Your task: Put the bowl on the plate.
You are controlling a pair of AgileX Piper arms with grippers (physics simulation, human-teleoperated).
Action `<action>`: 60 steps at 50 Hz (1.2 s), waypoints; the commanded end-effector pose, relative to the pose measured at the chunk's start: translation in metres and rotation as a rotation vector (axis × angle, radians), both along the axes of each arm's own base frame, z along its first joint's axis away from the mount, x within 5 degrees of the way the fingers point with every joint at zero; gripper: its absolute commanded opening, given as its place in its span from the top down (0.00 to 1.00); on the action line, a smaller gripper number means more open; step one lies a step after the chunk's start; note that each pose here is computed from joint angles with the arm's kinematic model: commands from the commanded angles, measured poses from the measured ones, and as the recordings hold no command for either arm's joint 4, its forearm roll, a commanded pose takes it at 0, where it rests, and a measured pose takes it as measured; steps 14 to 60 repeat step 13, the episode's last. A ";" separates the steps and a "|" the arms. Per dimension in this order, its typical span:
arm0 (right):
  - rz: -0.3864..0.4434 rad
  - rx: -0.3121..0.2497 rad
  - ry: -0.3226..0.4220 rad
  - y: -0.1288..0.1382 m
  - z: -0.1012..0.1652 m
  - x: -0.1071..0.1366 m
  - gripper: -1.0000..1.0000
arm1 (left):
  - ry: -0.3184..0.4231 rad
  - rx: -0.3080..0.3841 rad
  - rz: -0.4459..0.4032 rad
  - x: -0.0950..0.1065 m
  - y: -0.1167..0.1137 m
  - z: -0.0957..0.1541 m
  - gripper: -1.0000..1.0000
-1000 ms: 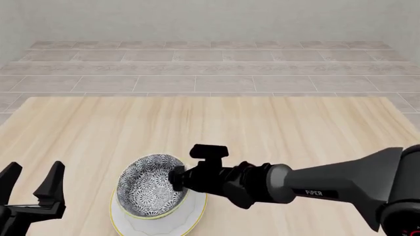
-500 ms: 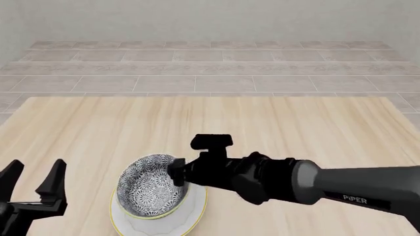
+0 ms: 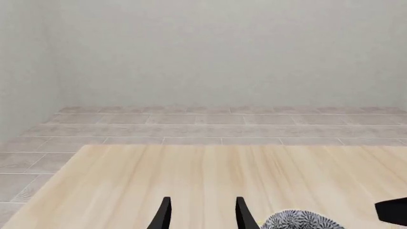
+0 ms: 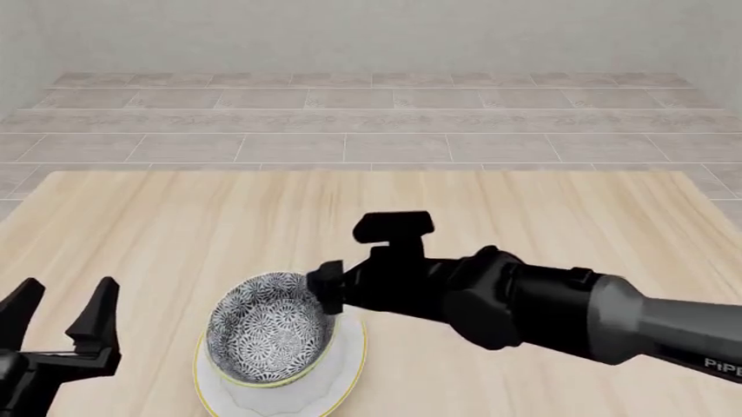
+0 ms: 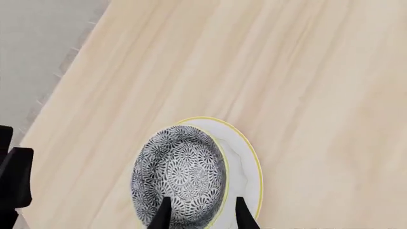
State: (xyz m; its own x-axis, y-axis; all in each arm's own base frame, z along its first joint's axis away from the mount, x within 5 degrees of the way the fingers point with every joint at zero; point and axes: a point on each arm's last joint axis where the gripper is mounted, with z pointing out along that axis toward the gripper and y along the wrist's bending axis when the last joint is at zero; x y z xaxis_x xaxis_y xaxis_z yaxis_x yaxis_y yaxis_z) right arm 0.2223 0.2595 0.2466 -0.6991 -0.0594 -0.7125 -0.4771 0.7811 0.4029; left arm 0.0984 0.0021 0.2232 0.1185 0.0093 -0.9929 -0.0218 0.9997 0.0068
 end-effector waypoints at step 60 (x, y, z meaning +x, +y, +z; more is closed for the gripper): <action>0.020 0.001 -0.032 -0.011 0.023 -0.011 0.00 | 0.003 0.000 -0.002 0.001 0.000 0.000 0.00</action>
